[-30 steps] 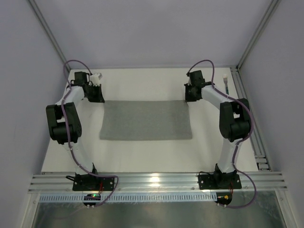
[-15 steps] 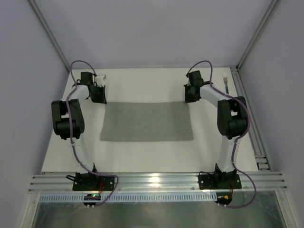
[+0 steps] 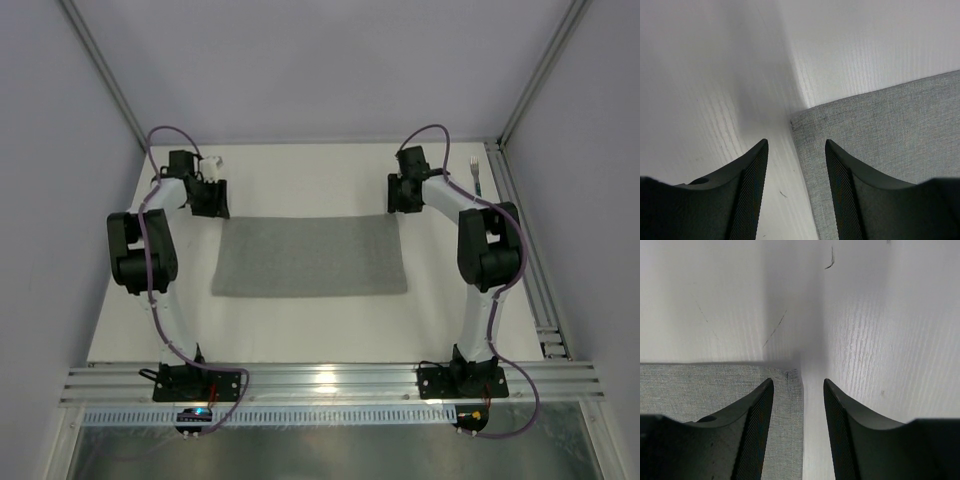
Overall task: Fold the napkin into a case and place the utensils inside
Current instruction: Smooth out the rectangle-folded napkin at the center of the board.
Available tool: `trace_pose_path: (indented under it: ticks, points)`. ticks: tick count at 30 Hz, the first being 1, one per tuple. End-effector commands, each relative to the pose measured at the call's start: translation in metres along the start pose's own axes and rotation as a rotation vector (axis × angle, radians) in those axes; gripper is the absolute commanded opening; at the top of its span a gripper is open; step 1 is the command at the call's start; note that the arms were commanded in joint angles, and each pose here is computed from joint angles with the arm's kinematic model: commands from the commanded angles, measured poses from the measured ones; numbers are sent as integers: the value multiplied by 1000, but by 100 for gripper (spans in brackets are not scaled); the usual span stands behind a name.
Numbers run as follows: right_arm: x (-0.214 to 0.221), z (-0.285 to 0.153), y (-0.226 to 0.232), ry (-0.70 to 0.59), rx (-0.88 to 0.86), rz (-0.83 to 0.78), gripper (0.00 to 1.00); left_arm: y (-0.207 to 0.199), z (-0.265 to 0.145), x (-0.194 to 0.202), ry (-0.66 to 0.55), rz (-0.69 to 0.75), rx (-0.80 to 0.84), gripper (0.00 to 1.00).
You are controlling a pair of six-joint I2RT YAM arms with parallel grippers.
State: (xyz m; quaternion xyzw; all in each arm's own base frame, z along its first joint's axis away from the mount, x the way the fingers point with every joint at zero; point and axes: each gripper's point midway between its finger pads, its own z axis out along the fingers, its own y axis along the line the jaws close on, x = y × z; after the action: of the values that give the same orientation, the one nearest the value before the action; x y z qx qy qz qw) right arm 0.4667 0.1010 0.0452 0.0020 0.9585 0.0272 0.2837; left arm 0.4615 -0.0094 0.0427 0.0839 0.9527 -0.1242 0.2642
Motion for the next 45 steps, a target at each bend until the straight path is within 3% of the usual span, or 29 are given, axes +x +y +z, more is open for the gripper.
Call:
trace_pose_path:
  ticks: [1,4,6,8,9,13,15,20,27,34,38,41,45]
  points:
    - [-35,-39,-2,-103,11,6,49,-7,-40,-37,-110,24,-11,52]
    - [-23,-50,9,-90,9,-13,48,-17,-62,-33,-113,32,-8,50]
    - [-6,-65,18,-92,16,-44,46,-28,-78,-16,-81,49,9,42]
    - [7,-87,44,-113,-31,-91,42,-39,-87,6,-30,76,25,37]
    - [28,-87,48,-79,-42,-107,39,-46,-89,37,61,104,43,32]
    - [77,-106,75,-40,-170,-90,9,-73,-96,111,265,240,62,24]
    - [110,-111,83,11,-208,-80,3,-65,-92,140,361,306,2,21]
    - [170,-108,93,106,-290,-38,3,-60,-77,181,470,333,-30,21]
    - [239,-85,56,231,-160,27,3,-43,-73,191,483,348,-119,19]
    - [225,-101,32,152,-75,59,3,-49,-78,183,436,350,-100,20]
    - [203,-124,23,71,-45,42,3,-67,-97,163,327,376,-40,25]
    - [181,-139,36,22,-87,30,3,-90,-118,148,237,392,40,29]
    - [150,-164,109,-67,-246,-63,3,-83,-128,152,247,391,-7,32]
